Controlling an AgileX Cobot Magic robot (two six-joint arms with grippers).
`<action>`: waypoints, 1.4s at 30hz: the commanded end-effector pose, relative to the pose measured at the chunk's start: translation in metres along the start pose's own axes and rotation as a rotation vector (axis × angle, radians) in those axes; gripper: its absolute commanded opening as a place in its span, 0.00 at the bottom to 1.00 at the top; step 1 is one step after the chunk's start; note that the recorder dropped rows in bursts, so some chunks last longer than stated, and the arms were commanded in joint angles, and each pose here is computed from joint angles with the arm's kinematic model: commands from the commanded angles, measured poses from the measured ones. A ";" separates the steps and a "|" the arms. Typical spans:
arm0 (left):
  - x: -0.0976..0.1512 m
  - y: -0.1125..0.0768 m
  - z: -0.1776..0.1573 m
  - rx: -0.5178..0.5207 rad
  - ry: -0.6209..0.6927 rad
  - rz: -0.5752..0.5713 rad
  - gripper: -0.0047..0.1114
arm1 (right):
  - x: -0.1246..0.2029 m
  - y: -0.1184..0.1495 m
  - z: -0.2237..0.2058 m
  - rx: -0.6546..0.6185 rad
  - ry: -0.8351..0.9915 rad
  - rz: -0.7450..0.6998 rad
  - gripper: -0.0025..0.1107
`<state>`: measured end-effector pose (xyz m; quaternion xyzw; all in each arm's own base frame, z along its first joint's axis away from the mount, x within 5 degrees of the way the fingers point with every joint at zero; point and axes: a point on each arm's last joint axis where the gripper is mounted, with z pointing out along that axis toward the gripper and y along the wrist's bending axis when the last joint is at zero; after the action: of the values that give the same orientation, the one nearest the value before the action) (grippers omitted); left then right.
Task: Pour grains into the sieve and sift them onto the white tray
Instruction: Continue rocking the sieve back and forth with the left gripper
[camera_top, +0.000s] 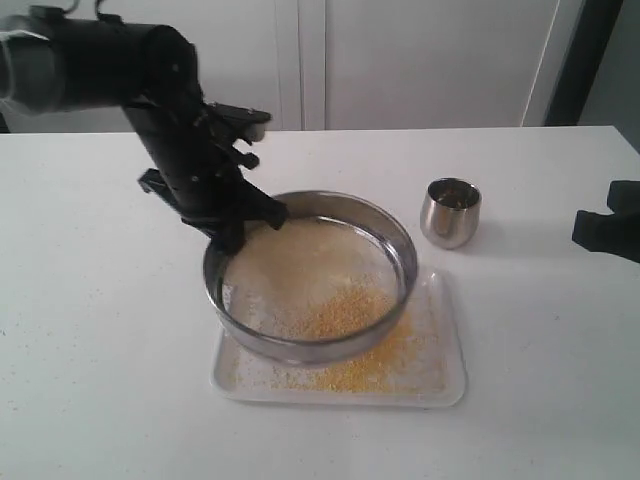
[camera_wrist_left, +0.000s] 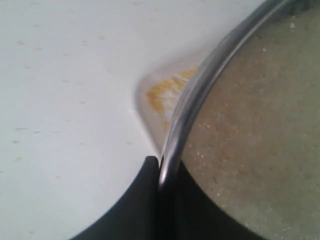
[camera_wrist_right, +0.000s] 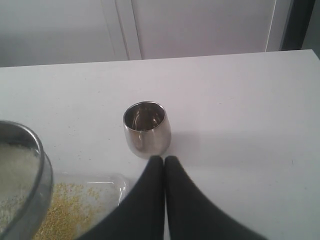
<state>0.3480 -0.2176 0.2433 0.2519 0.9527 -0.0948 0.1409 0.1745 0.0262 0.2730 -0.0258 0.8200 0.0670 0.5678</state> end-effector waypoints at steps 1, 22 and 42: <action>-0.006 -0.049 0.003 0.106 -0.108 0.027 0.04 | 0.000 0.000 -0.001 -0.001 -0.005 -0.005 0.02; -0.005 -0.031 -0.001 0.120 -0.075 -0.012 0.04 | 0.000 0.000 -0.001 -0.001 -0.004 -0.005 0.02; 0.003 -0.017 -0.007 0.018 0.007 0.018 0.04 | 0.000 0.000 -0.001 -0.001 -0.004 -0.005 0.02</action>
<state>0.3314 -0.2424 0.2379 0.2823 0.9462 -0.0931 0.1274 0.1742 0.0261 0.2733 -0.0258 0.8197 0.0670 0.5682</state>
